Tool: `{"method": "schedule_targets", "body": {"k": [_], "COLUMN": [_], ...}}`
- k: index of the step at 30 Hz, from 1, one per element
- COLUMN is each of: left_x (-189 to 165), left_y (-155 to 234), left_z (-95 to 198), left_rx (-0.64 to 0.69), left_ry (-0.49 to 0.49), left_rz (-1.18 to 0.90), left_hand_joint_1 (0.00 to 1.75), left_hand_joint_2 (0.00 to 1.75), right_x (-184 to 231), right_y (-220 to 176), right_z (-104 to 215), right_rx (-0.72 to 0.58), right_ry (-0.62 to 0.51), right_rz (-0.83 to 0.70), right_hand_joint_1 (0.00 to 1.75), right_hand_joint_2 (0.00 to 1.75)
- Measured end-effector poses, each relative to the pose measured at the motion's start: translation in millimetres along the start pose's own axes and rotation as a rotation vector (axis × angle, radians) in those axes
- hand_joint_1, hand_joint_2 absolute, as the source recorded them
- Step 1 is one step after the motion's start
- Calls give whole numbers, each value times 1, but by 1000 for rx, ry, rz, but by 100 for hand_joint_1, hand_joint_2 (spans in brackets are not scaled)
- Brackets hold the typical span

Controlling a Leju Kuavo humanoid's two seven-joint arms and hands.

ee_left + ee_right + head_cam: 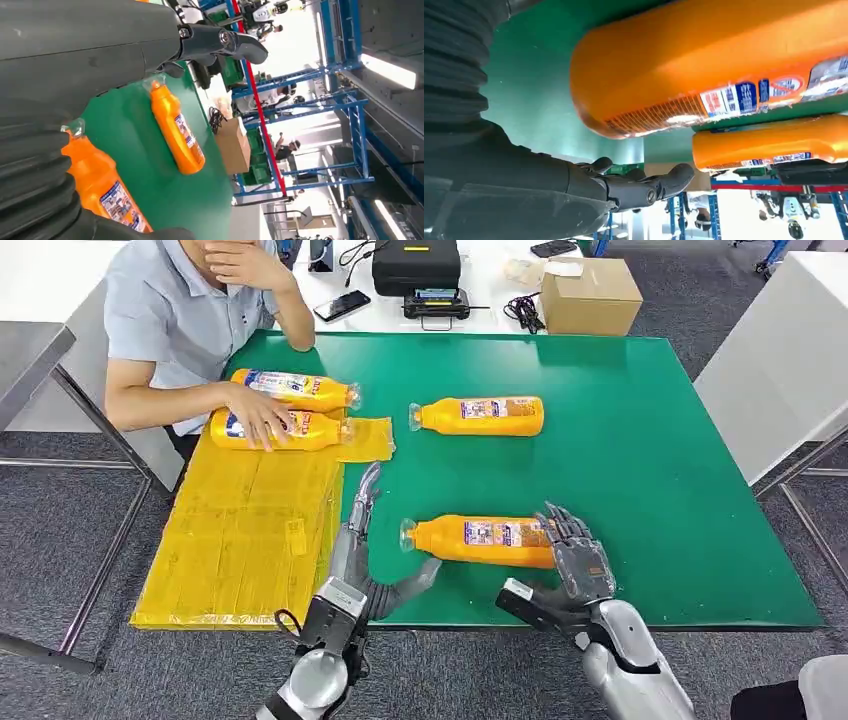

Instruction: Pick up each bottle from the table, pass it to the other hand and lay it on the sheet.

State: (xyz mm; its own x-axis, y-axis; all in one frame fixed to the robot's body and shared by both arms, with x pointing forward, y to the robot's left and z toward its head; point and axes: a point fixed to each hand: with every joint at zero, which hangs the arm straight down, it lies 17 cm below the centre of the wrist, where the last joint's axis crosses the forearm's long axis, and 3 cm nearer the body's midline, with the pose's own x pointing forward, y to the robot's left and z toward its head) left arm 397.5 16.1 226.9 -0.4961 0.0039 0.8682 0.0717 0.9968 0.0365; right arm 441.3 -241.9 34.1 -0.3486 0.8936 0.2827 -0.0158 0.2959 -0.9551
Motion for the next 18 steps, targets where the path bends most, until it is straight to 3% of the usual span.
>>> {"method": "schedule_targets", "body": {"k": [18], "left_x": [1], "left_y": [-7], "left_z": [-1], "left_rx": [-17], "left_ry": [-4], "left_rz": [2], "left_hand_joint_1": [0], "left_hand_joint_2": [175], "right_x": [7], "right_y": [4], "right_z": [-12], "right_rx": [19], "right_ry": [-25], "right_rz": [-7], "right_hand_joint_1": [0], "right_hand_joint_2": [175]}}
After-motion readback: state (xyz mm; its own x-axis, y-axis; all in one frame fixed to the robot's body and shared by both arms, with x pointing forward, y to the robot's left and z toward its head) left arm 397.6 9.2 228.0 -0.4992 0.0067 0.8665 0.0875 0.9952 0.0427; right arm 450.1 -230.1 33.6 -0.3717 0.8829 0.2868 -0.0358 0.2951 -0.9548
